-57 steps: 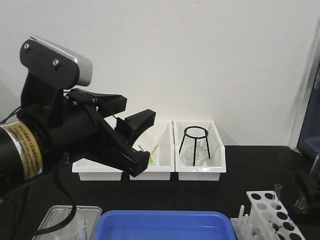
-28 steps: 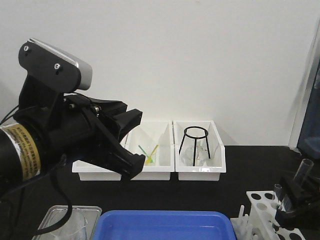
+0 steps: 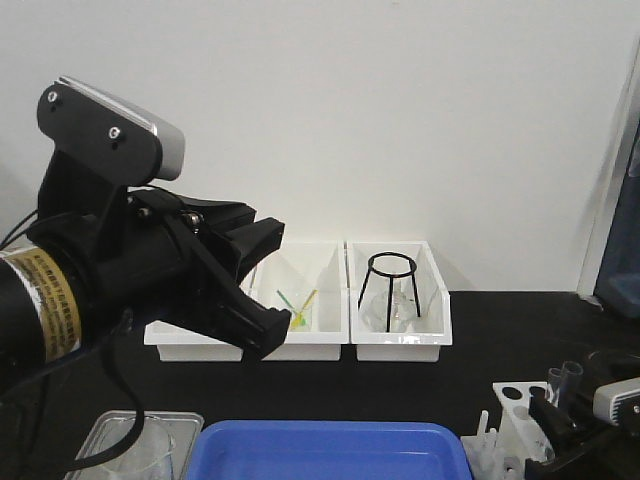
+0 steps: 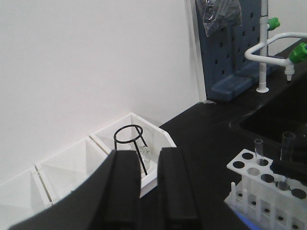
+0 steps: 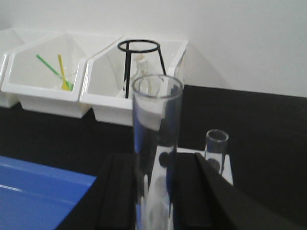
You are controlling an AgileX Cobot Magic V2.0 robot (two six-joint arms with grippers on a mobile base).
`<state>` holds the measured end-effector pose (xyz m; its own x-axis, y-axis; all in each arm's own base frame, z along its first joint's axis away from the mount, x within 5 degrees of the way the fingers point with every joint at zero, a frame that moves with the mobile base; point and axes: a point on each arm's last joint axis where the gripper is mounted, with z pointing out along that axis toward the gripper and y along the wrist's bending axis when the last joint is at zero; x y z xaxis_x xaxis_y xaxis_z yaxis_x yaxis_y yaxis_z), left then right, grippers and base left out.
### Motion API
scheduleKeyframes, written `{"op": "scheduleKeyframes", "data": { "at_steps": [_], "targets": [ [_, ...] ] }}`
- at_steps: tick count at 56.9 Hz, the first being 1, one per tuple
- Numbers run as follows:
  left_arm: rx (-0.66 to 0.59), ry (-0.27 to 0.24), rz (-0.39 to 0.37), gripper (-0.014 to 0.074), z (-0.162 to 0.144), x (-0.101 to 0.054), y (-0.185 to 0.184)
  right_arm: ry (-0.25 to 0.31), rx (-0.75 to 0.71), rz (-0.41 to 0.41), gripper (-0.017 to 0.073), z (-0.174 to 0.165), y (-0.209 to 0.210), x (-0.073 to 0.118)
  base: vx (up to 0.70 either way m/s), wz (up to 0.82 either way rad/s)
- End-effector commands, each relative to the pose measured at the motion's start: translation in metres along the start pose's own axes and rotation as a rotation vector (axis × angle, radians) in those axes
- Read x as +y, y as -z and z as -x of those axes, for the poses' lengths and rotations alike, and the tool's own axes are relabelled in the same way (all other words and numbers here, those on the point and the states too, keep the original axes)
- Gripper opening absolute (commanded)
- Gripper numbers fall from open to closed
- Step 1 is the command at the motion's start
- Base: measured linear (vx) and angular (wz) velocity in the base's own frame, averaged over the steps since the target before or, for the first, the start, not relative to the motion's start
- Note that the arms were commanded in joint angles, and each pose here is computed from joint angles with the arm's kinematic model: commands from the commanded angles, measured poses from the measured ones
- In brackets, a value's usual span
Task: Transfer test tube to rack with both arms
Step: 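Lower the tube into a rack hole and open the right gripper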
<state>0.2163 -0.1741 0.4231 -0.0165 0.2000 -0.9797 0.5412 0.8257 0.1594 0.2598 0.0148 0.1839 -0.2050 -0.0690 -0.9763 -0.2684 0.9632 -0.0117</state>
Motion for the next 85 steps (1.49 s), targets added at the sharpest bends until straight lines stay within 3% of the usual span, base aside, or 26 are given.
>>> {"op": "scheduleKeyframes", "data": {
  "at_steps": [1, 29, 37, 51, 59, 68, 73, 77, 80, 85],
  "targets": [
    [-0.095, -0.002, -0.018, 0.0267, 0.019, 0.002, 0.012, 0.029, -0.100, 0.038, -0.0008, 0.012, -0.004, 0.001, 0.00, 0.00],
    [-0.095, -0.002, -0.018, 0.0267, 0.019, 0.002, 0.012, 0.012, -0.075, 0.052, 0.0034, -0.002, -0.012, 0.000, 0.00, 0.00],
    [-0.095, -0.002, -0.018, 0.0267, 0.019, 0.002, 0.012, 0.013, -0.079, 0.052, 0.0151, -0.001, -0.012, 0.000, 0.00, 0.00],
    [-0.095, -0.002, -0.019, 0.0267, 0.019, 0.002, 0.012, 0.035, -0.145, 0.045, 0.0470, 0.016, -0.004, 0.001, 0.00, 0.00],
    [-0.094, -0.002, -0.018, 0.0267, 0.019, 0.002, 0.012, 0.072, -0.248, 0.035, 0.0542, 0.043, 0.013, 0.004, 0.00, 0.00],
    [-0.037, 0.003, 0.034, 0.0241, 0.015, 0.007, 0.015, 0.131, -0.362, -0.007, 0.0514, 0.082, 0.049, 0.010, 0.00, 0.00],
    [0.030, 0.008, 0.102, 0.0170, 0.011, 0.015, 0.022, 0.123, -0.373, -0.044, 0.0452, 0.097, 0.073, 0.013, 0.00, 0.00],
    [0.089, -0.013, 0.155, 0.0080, 0.008, 0.021, 0.029, 0.112, -0.330, -0.085, 0.0347, 0.102, 0.092, 0.015, 0.00, 0.00],
    [0.130, -0.061, 0.180, -0.0007, 0.004, 0.025, 0.035, 0.115, -0.287, -0.120, 0.0228, 0.104, 0.107, 0.017, 0.00, 0.00],
    [0.178, -0.099, 0.166, -0.0010, -0.009, 0.024, 0.047, 0.100, -0.225, -0.189, 0.0011, 0.103, 0.129, 0.017, 0.00, 0.00]
  ]
}}
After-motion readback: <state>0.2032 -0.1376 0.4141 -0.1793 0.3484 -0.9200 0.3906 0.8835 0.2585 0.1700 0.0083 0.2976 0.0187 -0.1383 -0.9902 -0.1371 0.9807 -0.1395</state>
